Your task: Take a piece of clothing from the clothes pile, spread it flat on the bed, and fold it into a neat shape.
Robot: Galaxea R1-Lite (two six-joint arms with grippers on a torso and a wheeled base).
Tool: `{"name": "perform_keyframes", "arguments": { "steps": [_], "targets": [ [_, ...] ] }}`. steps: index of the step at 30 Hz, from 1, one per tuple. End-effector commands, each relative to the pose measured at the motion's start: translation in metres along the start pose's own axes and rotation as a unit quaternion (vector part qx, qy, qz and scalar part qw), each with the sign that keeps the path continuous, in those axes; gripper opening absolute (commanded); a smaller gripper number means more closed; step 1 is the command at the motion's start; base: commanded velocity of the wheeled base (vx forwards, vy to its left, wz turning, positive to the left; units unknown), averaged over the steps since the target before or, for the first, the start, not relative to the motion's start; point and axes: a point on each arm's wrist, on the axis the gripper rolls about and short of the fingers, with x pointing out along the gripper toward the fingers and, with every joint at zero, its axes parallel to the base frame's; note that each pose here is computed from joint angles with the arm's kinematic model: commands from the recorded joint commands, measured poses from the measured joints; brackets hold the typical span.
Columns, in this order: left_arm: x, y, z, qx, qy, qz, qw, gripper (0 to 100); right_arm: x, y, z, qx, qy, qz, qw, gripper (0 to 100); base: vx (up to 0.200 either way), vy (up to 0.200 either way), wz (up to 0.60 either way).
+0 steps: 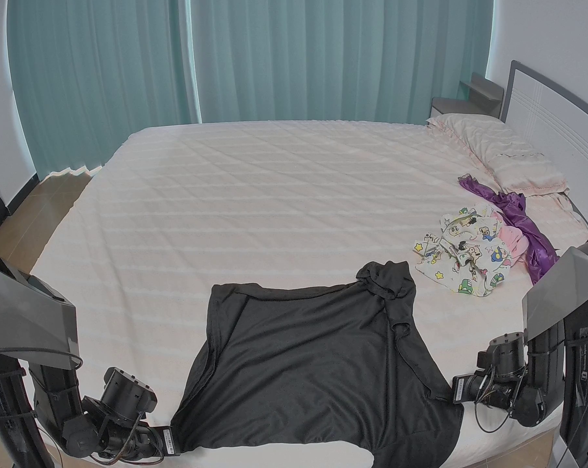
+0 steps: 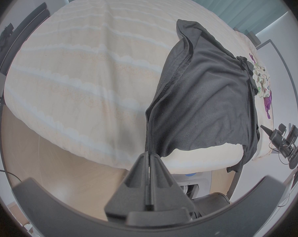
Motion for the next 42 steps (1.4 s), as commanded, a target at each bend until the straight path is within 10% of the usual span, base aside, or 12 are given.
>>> {"name": "perform_keyframes", "arguments": {
  "steps": [1, 11, 12, 14, 15, 22, 29, 42],
  "targets": [
    [-0.001, 0.003, -0.004, 0.000, 0.009, 0.007, 0.9999, 0, -0.005, -0.026, 0.012, 0.003, -0.022, -0.039, 0.9990, 0, 0.000, 0.000, 0.00],
    [-0.001, 0.003, -0.004, 0.000, 0.009, 0.007, 0.9999, 0, -0.007, -0.028, 0.017, -0.011, -0.034, -0.036, 0.9987, 0, 0.000, 0.000, 0.00],
    [-0.001, 0.003, -0.004, 0.000, 0.009, 0.007, 0.9999, 0, -0.007, -0.027, 0.017, -0.012, -0.034, -0.034, 0.9988, 100, 0.000, 0.000, 0.00],
    [-0.001, 0.003, -0.004, 0.000, 0.008, 0.007, 0.9999, 0, -0.007, -0.017, 0.014, -0.015, -0.029, -0.013, 0.9994, 100, 0.000, 0.000, 0.00],
    [-0.001, 0.003, -0.004, 0.000, 0.008, 0.007, 0.9999, 100, -0.008, -0.014, 0.013, -0.011, -0.027, -0.007, 0.9996, 100, 0.000, 0.000, 0.00],
    [-0.003, 0.003, -0.002, -0.002, -0.006, 0.010, 0.9999, 100, -0.012, 0.003, 0.009, -0.010, -0.022, 0.024, 0.9994, 100, 0.000, 0.000, 0.00],
    [-0.054, 0.000, 0.019, -0.050, -0.140, -0.075, 0.9860, 100, -0.008, 0.024, 0.006, 0.009, -0.023, 0.050, 0.9984, 100, 0.000, 0.000, 0.00],
    [-0.063, -0.006, 0.017, -0.192, -0.067, -0.193, 0.9599, 100, 0.021, 0.030, 0.001, -0.020, -0.026, 0.023, 0.9992, 100, 0.000, 0.000, 0.00]
  ]
}}
